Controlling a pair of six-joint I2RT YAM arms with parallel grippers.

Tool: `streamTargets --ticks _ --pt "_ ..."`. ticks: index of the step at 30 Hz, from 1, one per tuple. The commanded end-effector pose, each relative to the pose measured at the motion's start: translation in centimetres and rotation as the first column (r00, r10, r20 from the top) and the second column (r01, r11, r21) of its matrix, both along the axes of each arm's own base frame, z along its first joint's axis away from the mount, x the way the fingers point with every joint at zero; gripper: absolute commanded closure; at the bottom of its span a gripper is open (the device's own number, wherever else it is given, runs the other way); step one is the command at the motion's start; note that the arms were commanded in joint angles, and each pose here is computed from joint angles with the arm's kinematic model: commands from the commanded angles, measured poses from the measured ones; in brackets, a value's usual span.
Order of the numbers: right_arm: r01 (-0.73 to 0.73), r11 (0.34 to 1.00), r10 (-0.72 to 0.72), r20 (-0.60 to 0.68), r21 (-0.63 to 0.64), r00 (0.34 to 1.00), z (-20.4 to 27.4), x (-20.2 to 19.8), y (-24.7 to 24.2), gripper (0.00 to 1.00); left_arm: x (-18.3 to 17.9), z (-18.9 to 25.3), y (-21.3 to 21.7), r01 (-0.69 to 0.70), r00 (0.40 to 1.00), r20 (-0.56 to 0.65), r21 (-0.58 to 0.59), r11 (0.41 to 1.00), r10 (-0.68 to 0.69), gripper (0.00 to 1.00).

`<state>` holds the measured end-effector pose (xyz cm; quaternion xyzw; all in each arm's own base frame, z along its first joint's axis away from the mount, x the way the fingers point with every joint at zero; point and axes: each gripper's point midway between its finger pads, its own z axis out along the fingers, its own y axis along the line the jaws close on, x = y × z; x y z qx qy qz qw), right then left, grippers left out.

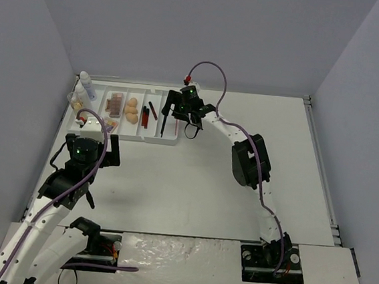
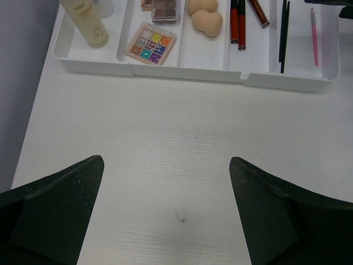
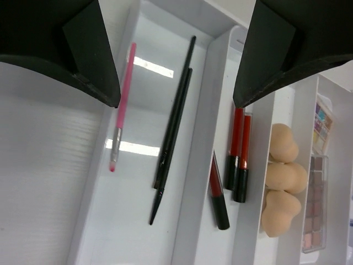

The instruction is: Organize the makeup

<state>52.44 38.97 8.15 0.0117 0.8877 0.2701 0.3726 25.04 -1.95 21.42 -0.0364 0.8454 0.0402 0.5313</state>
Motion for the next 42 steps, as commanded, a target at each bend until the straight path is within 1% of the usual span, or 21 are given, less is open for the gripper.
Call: streamTargets --ticks 1,3,6,8,10,14,16,19,21,22,25,27,30,33,36,38,42 --pt "0.027 0.999 -0.017 0.247 -0.038 0.969 12.1 -0.4 -3.2 0.14 0.1 2.7 0.1 -0.021 0.998 0.066 -0.046 0.999 0.024 0.03" --pt "0.068 0.993 -0.035 0.303 -0.100 0.952 14.4 -1.5 -5.7 0.08 -0.3 3.1 0.2 -0.023 0.998 0.064 -0.050 0.998 0.026 0.03" --pt "0.140 0.972 -0.061 0.371 -0.190 0.927 17.1 -4.4 -10.3 0.01 -1.2 3.8 0.8 -0.035 0.997 0.062 -0.035 0.999 0.037 0.03" --pt "0.190 0.958 -0.083 0.428 -0.215 0.900 19.9 -6.4 -13.3 0.00 -2.0 4.2 1.3 -0.041 0.998 0.051 -0.022 0.999 0.042 0.03" --pt "0.217 0.941 -0.090 0.425 -0.260 0.901 19.1 -8.7 -16.1 0.00 -2.7 4.4 1.7 -0.051 0.998 0.044 -0.016 0.999 0.052 0.03" --pt "0.277 0.921 -0.122 0.473 -0.275 0.873 20.8 -13.2 -21.3 0.00 -4.2 4.7 2.4 -0.077 0.995 0.059 -0.037 0.996 0.079 0.03" --pt "0.318 0.916 -0.154 0.521 -0.243 0.840 23.1 -15.9 -24.0 0.00 -4.9 5.3 2.7 -0.090 0.993 0.076 -0.053 0.995 0.094 0.03" --pt "0.381 0.888 -0.203 0.526 -0.256 0.826 22.6 -18.6 -27.3 0.00 -5.5 5.9 2.9 -0.099 0.990 0.093 -0.072 0.993 0.105 0.03" --pt "0.411 0.884 -0.227 0.565 -0.221 0.793 24.1 -20.6 -29.0 0.00 -5.9 6.4 3.1 -0.100 0.989 0.103 -0.078 0.992 0.108 0.03" --pt "0.412 0.878 -0.220 0.559 -0.242 0.799 23.4 -20.9 -29.4 0.00 -6.0 6.4 3.1 -0.100 0.989 0.102 -0.078 0.992 0.108 0.03" --pt "0.436 0.880 -0.240 0.617 -0.188 0.749 25.2 -24.7 -31.9 0.00 -6.6 6.6 3.4 -0.114 0.988 0.090 -0.081 0.990 0.121 0.03" --pt "0.432 0.886 -0.237 0.637 -0.169 0.734 25.5 -25.8 -32.4 0.00 -7.0 6.4 3.5 -0.129 0.987 0.079 -0.093 0.987 0.137 0.03" --pt "0.405 0.908 -0.234 0.674 -0.106 0.701 26.3 -28.2 -33.1 0.00 -7.3 6.6 3.5 -0.122 0.986 0.098 -0.111 0.986 0.133 0.03" --pt "0.396 0.914 -0.236 0.670 -0.093 0.703 25.9 -29.4 -33.6 0.00 -7.7 6.5 3.8 -0.139 0.982 0.110 -0.121 0.983 0.153 0.03" --pt "0.394 0.912 -0.229 0.655 -0.115 0.720 25.1 -29.9 -33.9 0.00 -7.8 6.5 3.9 -0.143 0.981 0.115 -0.124 0.982 0.157 0.03" --pt "0.393 0.913 -0.228 0.660 -0.111 0.716 25.0 -30.3 -34.0 0.00 -7.7 6.4 4.0 -0.148 0.980 0.113 -0.123 0.981 0.162 0.03" --pt "0.385 0.915 -0.221 0.650 -0.120 0.727 24.6 -30.0 -33.8 0.00 -7.5 5.8 4.0 -0.157 0.980 0.101 -0.117 0.981 0.169 0.03"
